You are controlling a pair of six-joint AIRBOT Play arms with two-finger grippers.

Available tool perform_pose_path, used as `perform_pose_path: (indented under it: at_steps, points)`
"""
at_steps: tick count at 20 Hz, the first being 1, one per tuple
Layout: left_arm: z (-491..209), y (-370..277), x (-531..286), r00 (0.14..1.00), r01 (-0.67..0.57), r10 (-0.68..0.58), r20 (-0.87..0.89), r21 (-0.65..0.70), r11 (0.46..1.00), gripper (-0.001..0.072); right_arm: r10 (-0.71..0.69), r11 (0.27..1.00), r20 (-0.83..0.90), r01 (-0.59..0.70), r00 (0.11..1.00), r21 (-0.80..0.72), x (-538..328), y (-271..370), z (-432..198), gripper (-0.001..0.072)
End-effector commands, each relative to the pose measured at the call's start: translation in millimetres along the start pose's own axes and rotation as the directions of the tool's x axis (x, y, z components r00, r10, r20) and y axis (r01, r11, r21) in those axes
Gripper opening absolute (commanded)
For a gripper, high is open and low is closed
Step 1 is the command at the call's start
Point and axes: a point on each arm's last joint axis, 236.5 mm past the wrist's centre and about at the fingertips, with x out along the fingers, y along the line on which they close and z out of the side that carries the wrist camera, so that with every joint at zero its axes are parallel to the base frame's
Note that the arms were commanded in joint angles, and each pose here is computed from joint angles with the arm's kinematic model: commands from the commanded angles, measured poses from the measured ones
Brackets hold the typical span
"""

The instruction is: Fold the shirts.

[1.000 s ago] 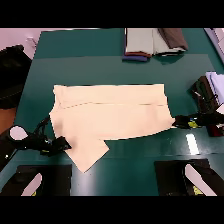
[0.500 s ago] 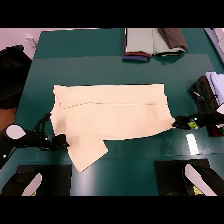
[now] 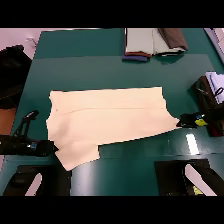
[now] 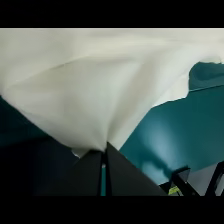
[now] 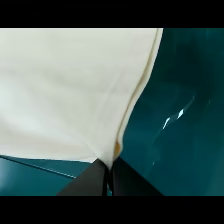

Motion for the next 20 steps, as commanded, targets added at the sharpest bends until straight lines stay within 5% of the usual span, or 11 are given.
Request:
perform_pose_path:
  at_steps: [1,5,18,19,20]
  points:
    - [28,-3,-24,0.993,-0.037,0.034,0.117,0.025,0.999,0.0024,-0.026,0.999,0.113,0.03,0.993,-0.029,-25,2,30,0.0013]
    - [106,13,-21,0.974,-0.104,0.098,0.206,0.018,0.994,0.0025,-0.041,0.996,0.258,0.061,0.965,-0.072,-50,9,87,0.0013]
    - [279,49,32,0.942,-0.166,0.158,0.297,0.002,0.986,0.003,0.006,0.993,0.117,0.007,0.993,-0.115,30,33,206,0.002]
    - [284,47,30,0.937,-0.162,0.154,0.314,0.0,0.987,0.0182,0.03,0.994,0.117,-0.018,0.993,-0.107,34,36,211,0.0112]
    - [288,45,27,0.933,-0.157,0.149,0.327,-0.003,0.988,0.0464,0.059,0.994,0.126,-0.047,0.99,-0.096,34,39,217,0.0321]
